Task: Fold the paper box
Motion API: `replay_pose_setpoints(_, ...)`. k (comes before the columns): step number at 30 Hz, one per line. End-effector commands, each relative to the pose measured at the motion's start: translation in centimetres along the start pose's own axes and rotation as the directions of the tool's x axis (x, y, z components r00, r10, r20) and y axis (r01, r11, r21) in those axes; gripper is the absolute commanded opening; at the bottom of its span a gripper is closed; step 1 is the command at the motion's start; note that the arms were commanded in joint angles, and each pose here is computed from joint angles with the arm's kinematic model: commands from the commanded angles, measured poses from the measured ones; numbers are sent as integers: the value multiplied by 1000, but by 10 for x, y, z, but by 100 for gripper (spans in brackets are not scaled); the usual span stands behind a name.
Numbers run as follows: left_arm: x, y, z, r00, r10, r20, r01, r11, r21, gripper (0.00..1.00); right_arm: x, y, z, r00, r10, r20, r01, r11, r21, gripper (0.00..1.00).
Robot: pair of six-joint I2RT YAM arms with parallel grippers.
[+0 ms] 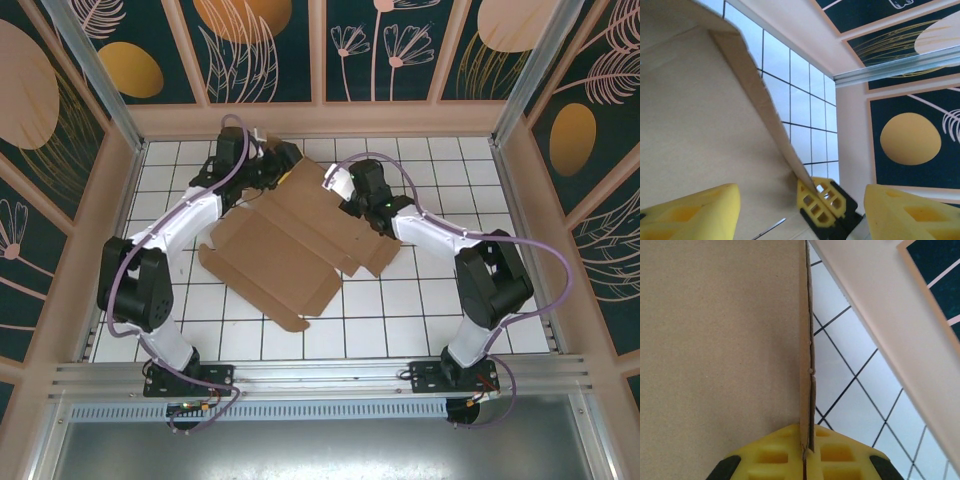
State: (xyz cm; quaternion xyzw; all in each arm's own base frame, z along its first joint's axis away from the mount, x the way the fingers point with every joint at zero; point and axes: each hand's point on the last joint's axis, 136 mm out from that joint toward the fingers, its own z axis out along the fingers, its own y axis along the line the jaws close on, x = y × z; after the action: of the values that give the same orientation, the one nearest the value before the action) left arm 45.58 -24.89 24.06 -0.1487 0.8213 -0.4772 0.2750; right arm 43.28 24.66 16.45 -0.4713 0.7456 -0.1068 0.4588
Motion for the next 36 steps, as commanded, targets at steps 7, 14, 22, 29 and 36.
replay_pose_setpoints(7, -15, 3, 27, 997, -72, 3, 72, 997, -3, 65, -27, -28, -9, 993, -117, 16, 113, 977, 181, 7)
replay_pose_setpoints(14, -24, 1, 46, 996, -85, 11, 85, 996, 2, 63, -32, -22, -12, 991, -130, 30, 122, 975, 185, 8)
replay_pose_setpoints(22, -29, 12, 63, 995, -99, 14, 99, 995, -15, 44, -36, -15, -15, 981, -191, 36, 180, 963, 199, 8)
replay_pose_setpoints(29, -25, 15, 62, 992, -126, 24, 125, 992, 10, 13, -35, -14, -18, 978, -205, 31, 196, 960, 199, 19)
replay_pose_setpoints(36, -27, 18, 34, 965, -213, 152, 193, 971, 139, 0, -55, -1, -52, 989, -4, 150, 3, 1000, 7, 67)
